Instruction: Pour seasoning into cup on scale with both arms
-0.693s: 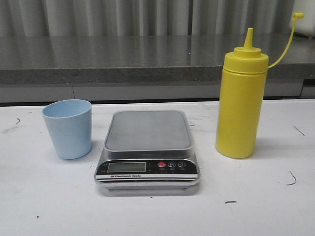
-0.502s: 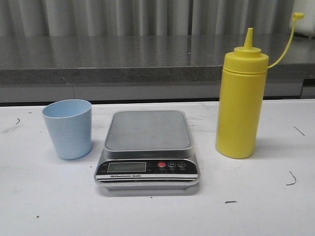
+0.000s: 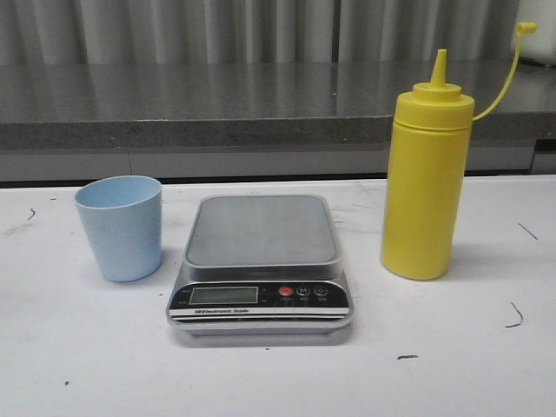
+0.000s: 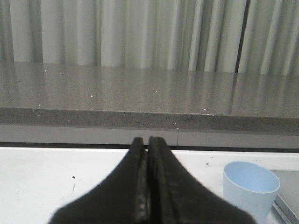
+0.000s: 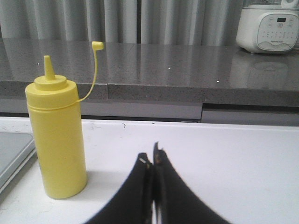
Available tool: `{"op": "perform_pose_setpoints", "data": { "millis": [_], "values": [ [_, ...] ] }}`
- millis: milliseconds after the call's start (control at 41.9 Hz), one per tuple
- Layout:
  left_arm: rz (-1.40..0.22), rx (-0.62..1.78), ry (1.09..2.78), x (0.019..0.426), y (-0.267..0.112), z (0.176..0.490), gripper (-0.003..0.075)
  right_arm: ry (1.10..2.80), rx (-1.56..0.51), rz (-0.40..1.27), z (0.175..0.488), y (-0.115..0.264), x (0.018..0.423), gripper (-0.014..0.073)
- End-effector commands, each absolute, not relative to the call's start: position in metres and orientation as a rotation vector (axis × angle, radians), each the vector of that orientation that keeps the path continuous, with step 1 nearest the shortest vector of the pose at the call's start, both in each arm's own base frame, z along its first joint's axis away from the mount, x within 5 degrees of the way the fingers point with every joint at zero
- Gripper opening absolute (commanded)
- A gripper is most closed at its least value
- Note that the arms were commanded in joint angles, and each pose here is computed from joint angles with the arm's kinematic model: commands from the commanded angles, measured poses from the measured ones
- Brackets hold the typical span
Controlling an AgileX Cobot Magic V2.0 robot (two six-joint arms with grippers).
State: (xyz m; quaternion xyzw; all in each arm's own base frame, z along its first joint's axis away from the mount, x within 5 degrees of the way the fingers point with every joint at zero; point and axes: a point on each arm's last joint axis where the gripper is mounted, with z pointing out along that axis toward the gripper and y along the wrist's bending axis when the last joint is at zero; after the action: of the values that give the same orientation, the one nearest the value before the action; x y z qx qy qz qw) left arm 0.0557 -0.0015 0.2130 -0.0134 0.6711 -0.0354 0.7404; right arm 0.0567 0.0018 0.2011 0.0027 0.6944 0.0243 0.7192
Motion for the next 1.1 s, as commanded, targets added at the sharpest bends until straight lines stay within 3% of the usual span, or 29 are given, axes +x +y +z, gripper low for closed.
{"op": "perform_pose_setpoints", "data": {
  "millis": [0,167,287,502,645,788,1075],
  "values": [
    [-0.077,-0.037,1.353,0.054,-0.001,0.218,-0.0020,1.398,0.010,0.048,0.216,0.001,0.054,-0.0068],
    [-0.103,-0.059,1.277,0.048,0.000,0.242,-0.0020,1.387,0.005,0.055,0.244,0.001,0.047,-0.0068],
    [-0.122,-0.062,1.227,0.037,0.000,0.280,-0.0020,1.412,-0.006,0.058,0.270,0.002,0.037,-0.0068],
    [-0.133,-0.041,1.309,0.025,-0.002,0.343,-0.0020,1.401,-0.038,0.034,0.317,0.002,0.024,-0.0068],
    [-0.134,-0.029,1.417,0.032,-0.004,0.376,-0.0020,1.504,-0.058,0.027,0.345,0.003,0.032,-0.0068],
    [-0.136,-0.025,1.550,0.049,-0.005,0.385,-0.0020,1.666,-0.069,0.032,0.360,0.005,0.052,-0.0068],
    [-0.137,-0.025,1.775,0.077,-0.007,0.367,-0.0020,1.923,-0.076,0.037,0.340,0.006,0.102,-0.0068]
  ]
}}
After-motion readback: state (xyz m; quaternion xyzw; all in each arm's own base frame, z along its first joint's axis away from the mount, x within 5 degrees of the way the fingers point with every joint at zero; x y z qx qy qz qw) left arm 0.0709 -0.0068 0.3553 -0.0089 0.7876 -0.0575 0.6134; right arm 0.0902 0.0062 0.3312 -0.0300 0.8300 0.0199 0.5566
